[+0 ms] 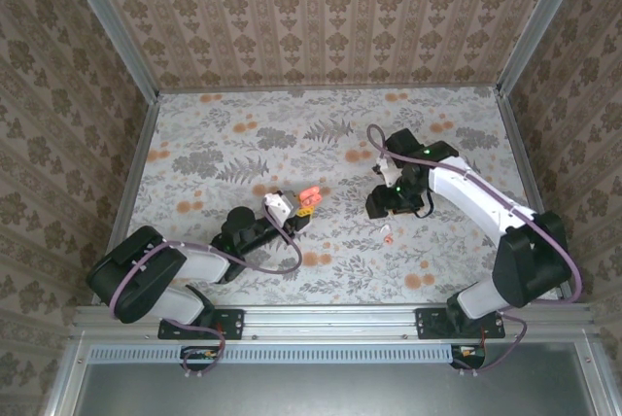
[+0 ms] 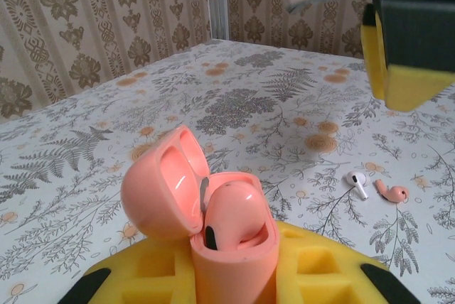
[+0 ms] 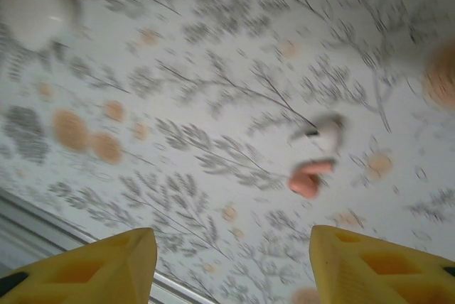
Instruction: Insert the wireless bluetooth earbuds into the charging case
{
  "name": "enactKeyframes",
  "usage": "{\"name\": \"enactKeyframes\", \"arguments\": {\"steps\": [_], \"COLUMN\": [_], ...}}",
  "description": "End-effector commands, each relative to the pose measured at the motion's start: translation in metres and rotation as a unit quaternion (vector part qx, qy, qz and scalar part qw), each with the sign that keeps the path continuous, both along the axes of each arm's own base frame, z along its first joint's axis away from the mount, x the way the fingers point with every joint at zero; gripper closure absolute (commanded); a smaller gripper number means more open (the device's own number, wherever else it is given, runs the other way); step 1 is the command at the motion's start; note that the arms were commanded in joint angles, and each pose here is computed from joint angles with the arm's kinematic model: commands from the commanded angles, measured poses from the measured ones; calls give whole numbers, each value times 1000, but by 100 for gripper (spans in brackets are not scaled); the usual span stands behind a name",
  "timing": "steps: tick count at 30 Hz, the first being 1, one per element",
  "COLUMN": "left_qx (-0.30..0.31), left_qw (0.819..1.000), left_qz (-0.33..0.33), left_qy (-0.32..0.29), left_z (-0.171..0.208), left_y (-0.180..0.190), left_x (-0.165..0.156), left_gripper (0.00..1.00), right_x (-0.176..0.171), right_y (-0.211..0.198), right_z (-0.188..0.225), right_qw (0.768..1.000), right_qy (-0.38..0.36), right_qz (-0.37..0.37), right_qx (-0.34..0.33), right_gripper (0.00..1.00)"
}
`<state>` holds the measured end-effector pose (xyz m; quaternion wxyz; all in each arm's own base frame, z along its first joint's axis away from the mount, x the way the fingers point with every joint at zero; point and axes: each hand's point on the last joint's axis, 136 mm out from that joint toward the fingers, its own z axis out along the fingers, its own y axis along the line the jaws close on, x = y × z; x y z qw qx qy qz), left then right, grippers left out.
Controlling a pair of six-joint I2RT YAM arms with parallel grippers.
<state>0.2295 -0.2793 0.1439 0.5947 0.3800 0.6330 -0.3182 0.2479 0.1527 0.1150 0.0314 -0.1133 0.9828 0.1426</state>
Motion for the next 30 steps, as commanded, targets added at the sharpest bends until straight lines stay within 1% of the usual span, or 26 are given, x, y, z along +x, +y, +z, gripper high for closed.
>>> {"name": "enactKeyframes", "arguments": {"steps": [1, 7, 16, 23, 30], "left_qx": [-16, -16, -17, -13, -8], "left_qw": [1000, 1000, 1000, 1000, 999], "left_qz": [7, 10, 15, 19, 23], "left_qy": [-6, -12, -16, -17, -21], "left_z": [8, 11, 13, 15, 16], "left_y": [4, 5, 9, 13, 16], "left_x": [0, 0, -1, -3, -4], "left_gripper": [83, 83, 83, 83, 83], "right_x": [-21, -20, -27, -33, -30], "right_y": [-24, -21, -18, -10, 8], "right_z": [-25, -59, -91, -99, -96], "right_qw": [995, 993, 989, 988, 987], "right_qy": [65, 86, 116, 129, 130], "right_qz": [-30, -53, -70, -81, -89], "right_qx": [-68, -67, -63, -39, 12], "right_gripper": [41, 43, 46, 49, 54]}}
